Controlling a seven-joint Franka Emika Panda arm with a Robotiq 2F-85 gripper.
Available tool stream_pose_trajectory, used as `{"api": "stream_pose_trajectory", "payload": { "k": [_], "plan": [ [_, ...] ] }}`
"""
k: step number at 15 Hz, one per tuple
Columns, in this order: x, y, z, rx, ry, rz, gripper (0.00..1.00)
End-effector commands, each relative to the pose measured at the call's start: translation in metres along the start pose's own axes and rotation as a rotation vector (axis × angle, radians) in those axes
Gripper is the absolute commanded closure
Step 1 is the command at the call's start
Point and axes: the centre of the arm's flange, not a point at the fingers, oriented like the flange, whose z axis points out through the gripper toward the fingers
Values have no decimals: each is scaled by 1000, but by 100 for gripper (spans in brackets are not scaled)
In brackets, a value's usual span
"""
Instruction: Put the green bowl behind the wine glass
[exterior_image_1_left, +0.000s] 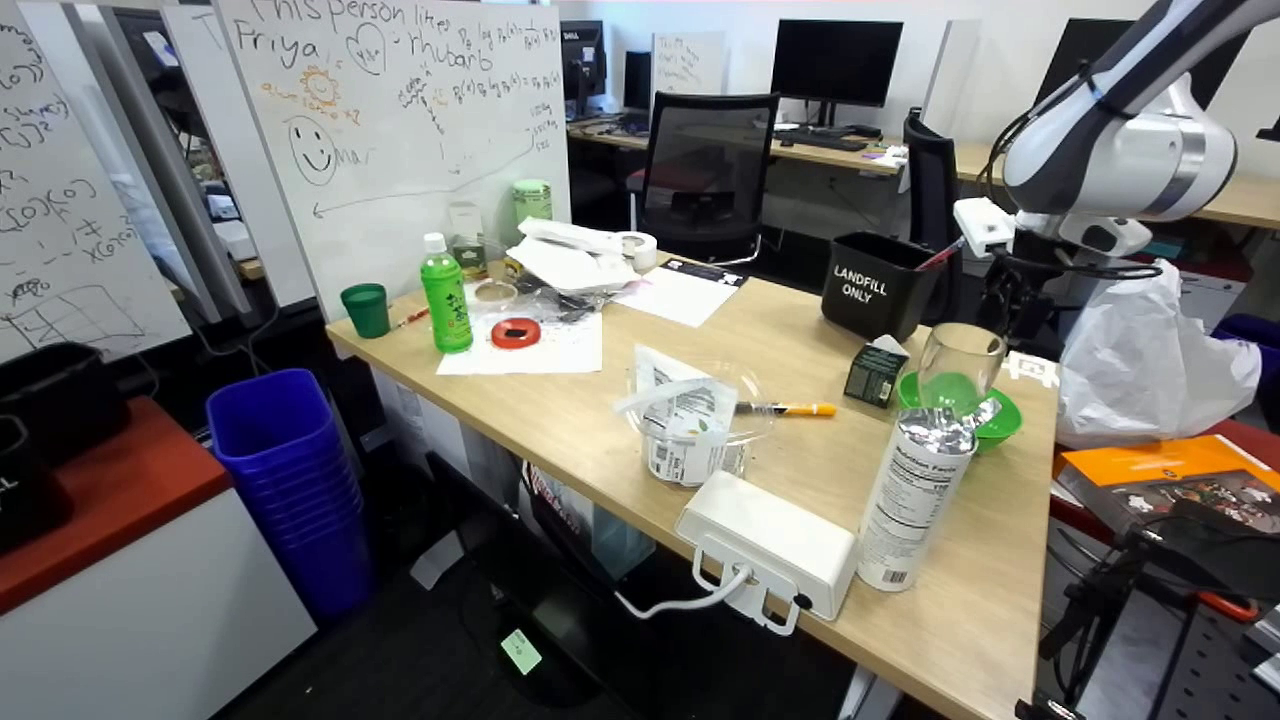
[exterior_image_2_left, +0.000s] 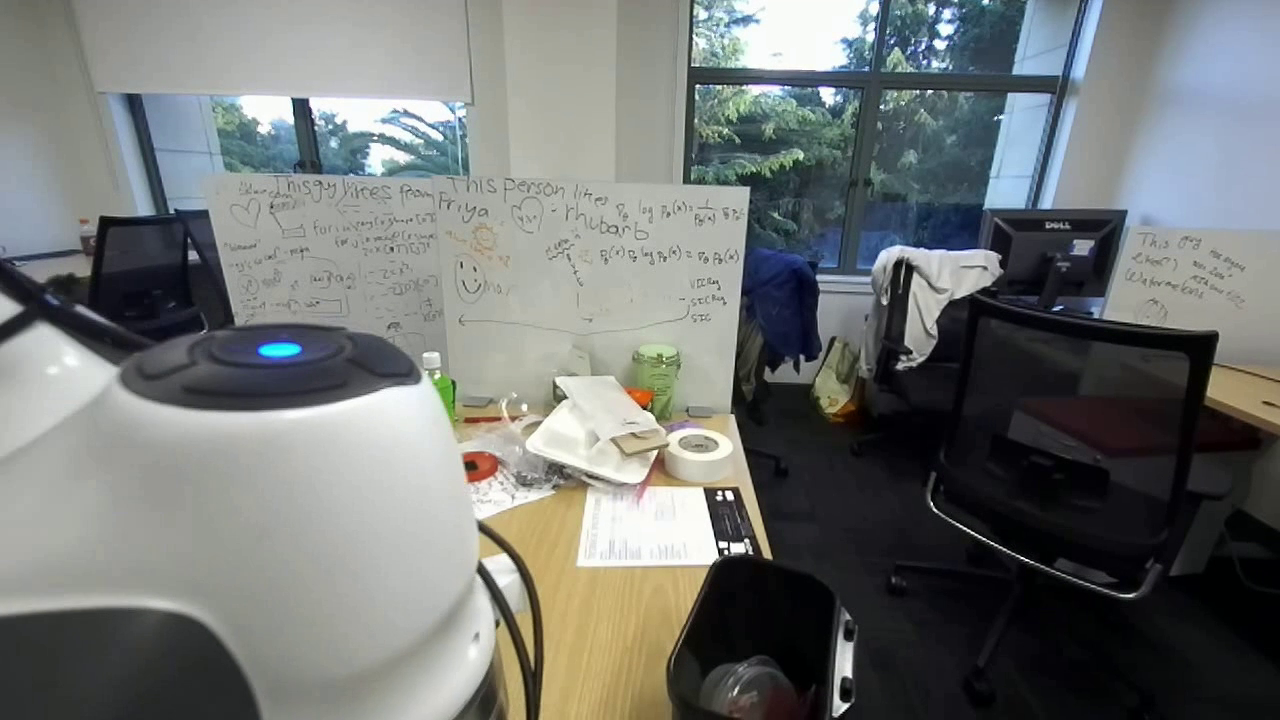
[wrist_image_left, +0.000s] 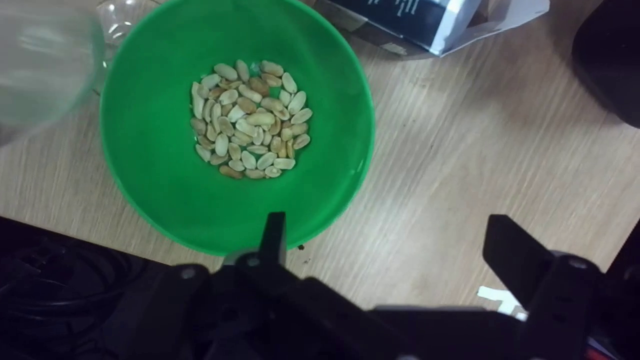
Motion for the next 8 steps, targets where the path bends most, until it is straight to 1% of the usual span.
{"api": "stream_pose_trajectory", "payload": {
  "k": [1, 8],
  "plan": [
    [-4, -20, 19, -15, -11, 52, 0],
    [-4, -32, 61, -73, 3, 105, 0]
  ]
}}
